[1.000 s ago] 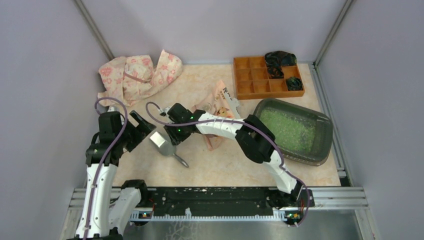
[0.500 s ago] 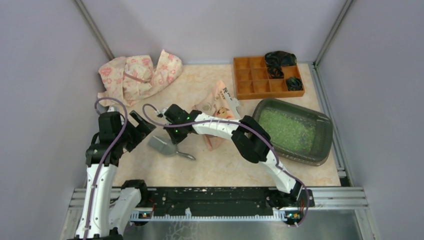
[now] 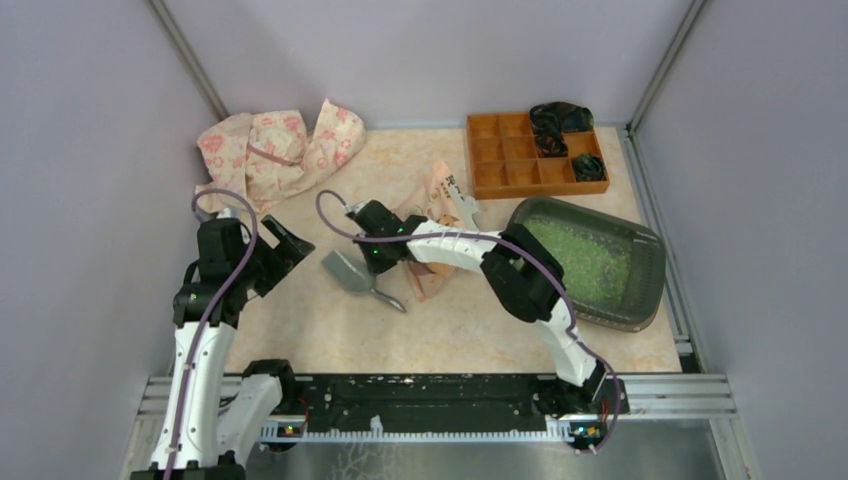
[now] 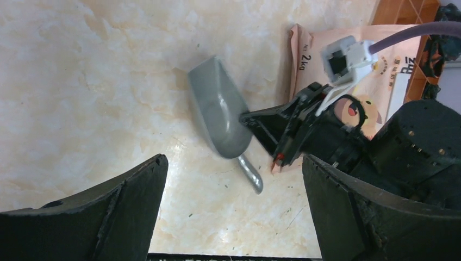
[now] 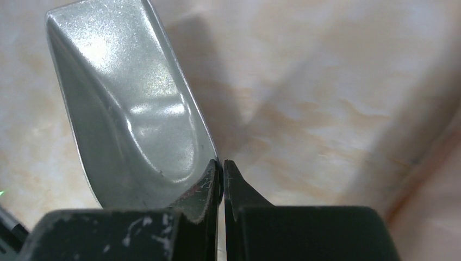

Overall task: Fill the litter box with clean litter
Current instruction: Move the spatula to the center of the board, then reset both arms

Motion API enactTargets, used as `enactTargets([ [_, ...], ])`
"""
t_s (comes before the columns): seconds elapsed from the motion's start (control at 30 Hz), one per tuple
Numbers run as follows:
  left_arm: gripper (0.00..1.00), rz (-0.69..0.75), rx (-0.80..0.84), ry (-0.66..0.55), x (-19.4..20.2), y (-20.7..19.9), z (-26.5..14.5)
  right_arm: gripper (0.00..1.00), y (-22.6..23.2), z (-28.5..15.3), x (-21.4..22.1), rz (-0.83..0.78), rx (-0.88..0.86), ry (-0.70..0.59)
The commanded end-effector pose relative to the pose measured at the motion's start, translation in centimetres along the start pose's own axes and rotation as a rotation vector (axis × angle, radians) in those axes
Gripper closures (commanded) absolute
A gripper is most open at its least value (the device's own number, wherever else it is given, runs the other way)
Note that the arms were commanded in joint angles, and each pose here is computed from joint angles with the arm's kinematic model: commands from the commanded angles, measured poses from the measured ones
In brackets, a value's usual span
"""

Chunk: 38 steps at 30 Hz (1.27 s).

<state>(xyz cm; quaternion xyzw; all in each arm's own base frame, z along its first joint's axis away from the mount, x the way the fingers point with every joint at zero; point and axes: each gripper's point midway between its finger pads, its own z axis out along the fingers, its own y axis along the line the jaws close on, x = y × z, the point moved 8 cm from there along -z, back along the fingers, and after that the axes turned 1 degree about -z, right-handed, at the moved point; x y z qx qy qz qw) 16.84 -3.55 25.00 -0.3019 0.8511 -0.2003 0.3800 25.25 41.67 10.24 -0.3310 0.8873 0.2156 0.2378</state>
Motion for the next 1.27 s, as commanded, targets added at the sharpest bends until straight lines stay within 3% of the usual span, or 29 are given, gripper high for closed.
enactTargets([
  [0.0, 0.01, 0.044, 0.112, -0.049, -1.5, -1.8, -0.5, 1.0, -5.5, -3.7, -2.6, 0.122, 0.188, -0.135],
  [0.13, 0.01, 0.067, 0.176, -0.04, -1.9, -2.7, 0.2, 1.0, -7.1, -5.1, -3.3, 0.147, 0.239, -0.173],
  [0.3, 0.01, 0.123, 0.227, -0.039, -3.2, -3.9, 1.5, 0.66, -6.4, -6.4, -3.9, 0.116, 0.138, -0.197],
  [0.4, 0.01, 0.158, 0.269, -0.072, -4.3, -4.8, 1.7, 0.56, -6.0, -8.8, -4.2, 0.1, 0.103, -0.254],
  [0.6, 0.01, 0.229, 0.316, -0.21, -7.3, -7.0, 0.9, 0.51, -5.9, -18.5, -5.0, 0.113, 0.161, -0.395],
  [0.87, 0.01, 0.375, 0.363, -0.402, -11.7, -10.3, -2.8, 0.37, -7.8, -31.3, 1.0, 0.169, 0.402, -0.587],
  [0.93, 0.01, 0.394, 0.375, -0.414, -12.3, -11.1, -3.6, 0.31, -8.0, -34.1, 2.4, 0.191, 0.437, -0.656],
  [1.0, 0.01, 0.405, 0.385, -0.413, -12.7, -11.6, -4.2, 0.19, -8.1, -37.0, 3.4, 0.214, 0.459, -0.736],
  [1.1, 0.01, 0.414, 0.411, -0.418, -12.8, -12.0, -4.9, 0.16, -8.2, -40.9, 4.7, 0.228, 0.498, -0.845],
  [1.23, 0.01, 0.411, 0.419, -0.417, -12.5, -11.8, -4.6, 0.14, -8.9, -42.0, 5.4, 0.223, 0.587, -0.836],
])
